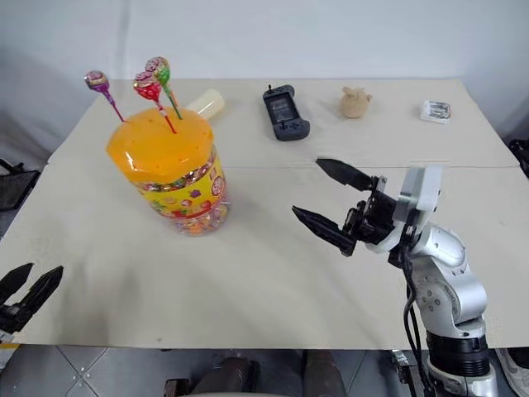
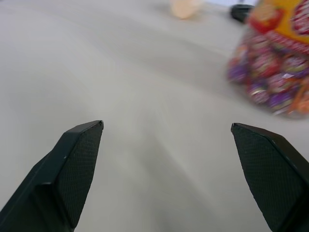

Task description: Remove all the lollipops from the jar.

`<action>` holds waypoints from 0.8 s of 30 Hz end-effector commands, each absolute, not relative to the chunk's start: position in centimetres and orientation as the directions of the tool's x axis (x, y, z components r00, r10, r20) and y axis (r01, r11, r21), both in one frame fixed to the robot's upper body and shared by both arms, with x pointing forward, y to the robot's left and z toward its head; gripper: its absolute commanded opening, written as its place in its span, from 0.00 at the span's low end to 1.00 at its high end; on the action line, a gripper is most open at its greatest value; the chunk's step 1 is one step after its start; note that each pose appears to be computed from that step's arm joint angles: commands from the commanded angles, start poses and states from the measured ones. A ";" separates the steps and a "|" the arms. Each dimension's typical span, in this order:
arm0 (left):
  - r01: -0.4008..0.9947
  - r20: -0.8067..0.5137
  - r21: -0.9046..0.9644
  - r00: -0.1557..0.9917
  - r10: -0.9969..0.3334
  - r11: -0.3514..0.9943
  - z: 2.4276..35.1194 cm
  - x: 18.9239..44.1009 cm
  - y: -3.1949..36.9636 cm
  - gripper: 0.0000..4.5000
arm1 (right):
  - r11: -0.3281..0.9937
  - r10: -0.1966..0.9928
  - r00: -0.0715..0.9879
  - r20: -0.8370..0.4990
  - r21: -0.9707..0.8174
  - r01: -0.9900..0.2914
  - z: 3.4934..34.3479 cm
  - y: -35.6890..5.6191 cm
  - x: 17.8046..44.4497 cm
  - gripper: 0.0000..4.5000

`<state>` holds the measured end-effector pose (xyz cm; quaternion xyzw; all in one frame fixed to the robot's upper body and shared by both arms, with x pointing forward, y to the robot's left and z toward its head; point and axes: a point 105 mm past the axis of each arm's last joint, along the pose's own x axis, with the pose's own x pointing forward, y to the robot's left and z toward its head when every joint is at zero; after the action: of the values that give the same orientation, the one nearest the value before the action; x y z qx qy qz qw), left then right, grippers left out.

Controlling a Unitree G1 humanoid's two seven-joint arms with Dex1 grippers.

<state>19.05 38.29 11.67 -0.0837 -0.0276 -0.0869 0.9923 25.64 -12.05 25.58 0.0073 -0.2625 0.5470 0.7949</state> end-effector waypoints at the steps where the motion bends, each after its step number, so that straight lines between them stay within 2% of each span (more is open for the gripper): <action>1: 0.310 0.256 -0.135 0.928 -0.269 0.941 16.4 20.1 36.2 0.99 | 0.408 0.854 0.235 0.464 -0.319 -0.855 27.9 -12.3 25.0 1.00; 3: 0.345 0.299 -0.129 0.908 -0.295 0.930 17.8 21.3 35.2 0.99 | 0.421 0.849 0.246 0.468 -0.316 -0.850 28.2 -12.5 25.4 1.00; 6: 0.422 0.375 -0.087 0.853 -0.363 0.902 22.0 26.2 32.2 0.99 | 0.484 0.811 0.308 0.498 -0.274 -0.831 29.0 -13.4 26.9 1.00; 9: 0.433 0.383 -0.066 0.843 -0.378 0.899 25.1 30.3 30.1 0.99 | 0.494 0.809 0.325 0.490 -0.267 -0.827 29.0 -13.6 27.3 1.00; 13: 0.499 0.406 -0.078 0.807 -0.430 0.863 28.5 33.6 28.0 0.99 | 0.495 0.807 0.326 0.492 -0.265 -0.827 29.2 -13.6 27.1 1.00; 17: 0.564 0.356 -0.057 0.783 -0.511 0.824 29.4 35.3 26.2 0.99 | 0.500 0.805 0.331 0.491 -0.263 -0.825 29.0 -13.5 26.8 1.00; 20: 0.609 0.347 -0.075 0.758 -0.552 0.790 29.8 36.0 25.2 0.87 | 0.515 0.797 0.343 0.496 -0.263 -0.816 29.0 -13.6 26.5 1.00; 24: 0.629 0.355 -0.088 0.744 -0.566 0.772 30.1 36.2 25.0 0.61 | 0.534 0.788 0.360 0.500 -0.262 -0.804 28.8 -13.8 26.2 1.00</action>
<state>36.30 25.21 29.44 -0.1098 -0.1503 -0.3127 0.9315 27.16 -13.64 27.78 0.0220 -0.2695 0.4854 0.8315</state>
